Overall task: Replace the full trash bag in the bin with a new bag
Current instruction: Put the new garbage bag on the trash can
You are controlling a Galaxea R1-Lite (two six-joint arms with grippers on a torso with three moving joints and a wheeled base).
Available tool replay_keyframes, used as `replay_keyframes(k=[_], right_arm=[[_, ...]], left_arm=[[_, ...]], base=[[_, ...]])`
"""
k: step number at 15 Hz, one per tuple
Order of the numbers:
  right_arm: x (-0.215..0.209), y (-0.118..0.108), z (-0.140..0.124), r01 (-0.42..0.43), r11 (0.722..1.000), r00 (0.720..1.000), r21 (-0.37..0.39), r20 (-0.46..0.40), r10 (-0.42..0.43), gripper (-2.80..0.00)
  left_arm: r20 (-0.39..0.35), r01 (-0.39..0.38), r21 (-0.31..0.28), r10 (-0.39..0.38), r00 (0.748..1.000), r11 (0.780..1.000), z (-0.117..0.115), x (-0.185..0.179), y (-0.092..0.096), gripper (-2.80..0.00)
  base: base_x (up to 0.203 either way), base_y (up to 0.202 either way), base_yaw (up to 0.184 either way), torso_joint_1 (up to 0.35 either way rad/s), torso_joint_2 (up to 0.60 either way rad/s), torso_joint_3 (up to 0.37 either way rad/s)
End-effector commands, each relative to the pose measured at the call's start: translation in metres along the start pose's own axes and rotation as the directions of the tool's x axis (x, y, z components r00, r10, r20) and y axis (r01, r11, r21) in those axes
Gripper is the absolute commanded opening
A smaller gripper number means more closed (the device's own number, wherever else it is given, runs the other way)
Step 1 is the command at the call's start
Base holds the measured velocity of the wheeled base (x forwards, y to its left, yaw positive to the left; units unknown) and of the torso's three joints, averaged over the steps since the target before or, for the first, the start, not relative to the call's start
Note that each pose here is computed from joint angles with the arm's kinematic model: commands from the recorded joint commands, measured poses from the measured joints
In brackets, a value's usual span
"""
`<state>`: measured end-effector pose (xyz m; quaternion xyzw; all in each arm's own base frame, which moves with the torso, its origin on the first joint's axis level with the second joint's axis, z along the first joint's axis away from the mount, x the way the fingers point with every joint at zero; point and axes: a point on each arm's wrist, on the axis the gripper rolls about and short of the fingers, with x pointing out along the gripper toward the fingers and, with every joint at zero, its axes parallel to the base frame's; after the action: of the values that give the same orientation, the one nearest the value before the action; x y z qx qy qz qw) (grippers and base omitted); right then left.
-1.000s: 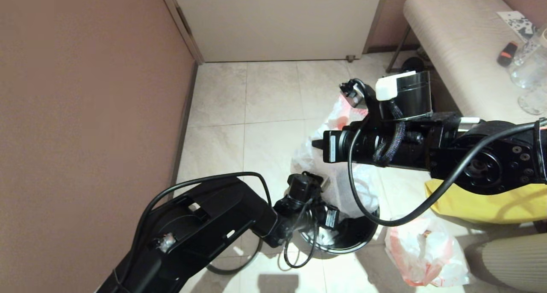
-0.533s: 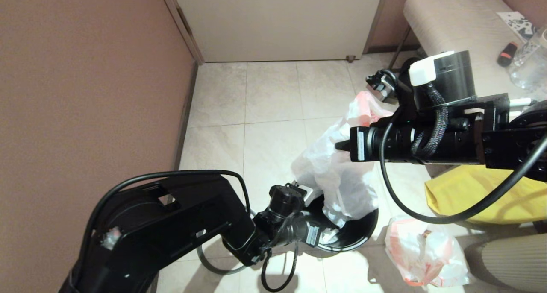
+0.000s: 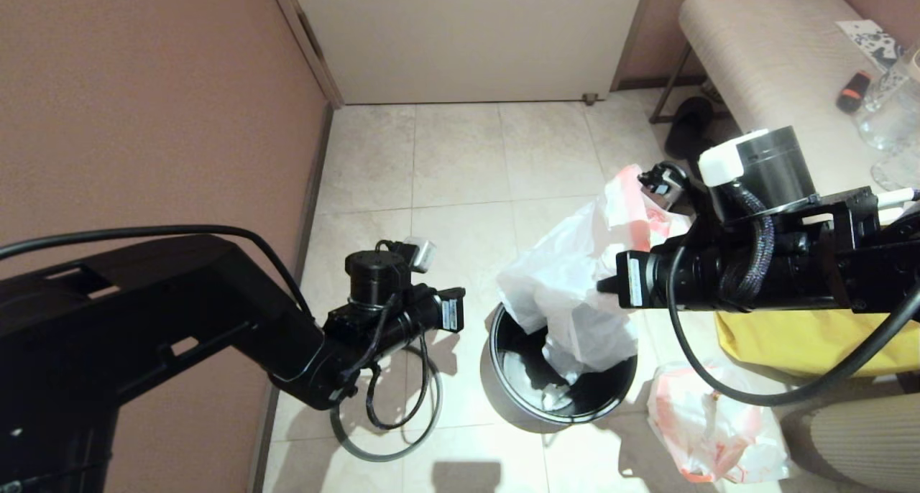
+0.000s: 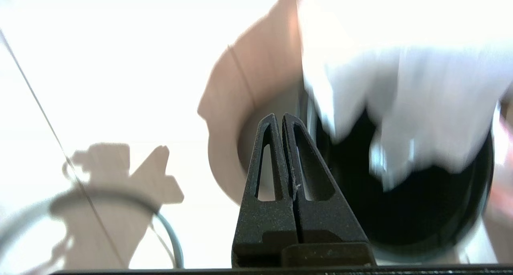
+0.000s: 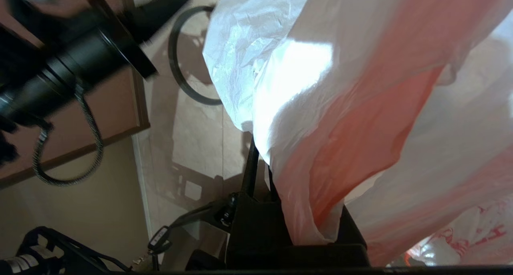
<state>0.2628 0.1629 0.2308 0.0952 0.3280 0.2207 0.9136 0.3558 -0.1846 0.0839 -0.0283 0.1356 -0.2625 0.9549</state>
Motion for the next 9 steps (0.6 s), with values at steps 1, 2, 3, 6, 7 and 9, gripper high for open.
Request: replay_keyframes(k=[1,2,3,6,7,9], right_arm=[[0.008,-0.006,-0.013,0.027,1.000,0.998,0.002,-0.062,-0.027,-2.80],[0.008,-0.008,-0.017,0.053,0.999,0.995,-0.001,-0.080,-0.053,-2.80],[0.004,-0.009,-0.021,0.092,0.996,0.990,-0.007,-0.102,-0.092,-2.80],[-0.017,-0.008,-0.035,0.146,0.989,0.964,-0.027,-0.222,-0.148,-2.80],[-0.025,-0.002,-0.042,0.136,0.990,0.957,-0.041,-0.254,-0.142,-2.80],[-0.035,0.016,-0.059,0.106,0.992,0.940,-0.072,-0.317,-0.124,-2.80]], left_arm=[[0.068,-0.011,-0.002,0.012,0.998,1.000,0.017,0.006,0.007,-2.80],[0.068,-0.012,-0.006,0.013,0.998,1.000,0.013,0.015,0.009,-2.80],[0.060,-0.009,-0.014,0.010,0.998,1.000,0.006,0.023,0.009,-2.80],[0.067,0.022,-0.123,-0.014,0.998,0.992,-0.003,0.034,0.002,-2.80],[0.072,0.039,-0.147,-0.029,0.997,0.988,-0.002,0.035,-0.004,-2.80],[0.102,0.078,-0.212,-0.058,0.993,0.974,0.002,0.037,-0.014,-2.80]], base=[[0.000,0.000,0.000,0.000,0.00,0.000],[0.000,0.000,0.000,0.000,0.00,0.000],[0.000,0.000,0.000,0.000,0.00,0.000],[0.000,0.000,0.000,0.000,0.00,0.000],[0.000,0.000,0.000,0.000,0.00,0.000],[0.000,0.000,0.000,0.000,0.00,0.000]])
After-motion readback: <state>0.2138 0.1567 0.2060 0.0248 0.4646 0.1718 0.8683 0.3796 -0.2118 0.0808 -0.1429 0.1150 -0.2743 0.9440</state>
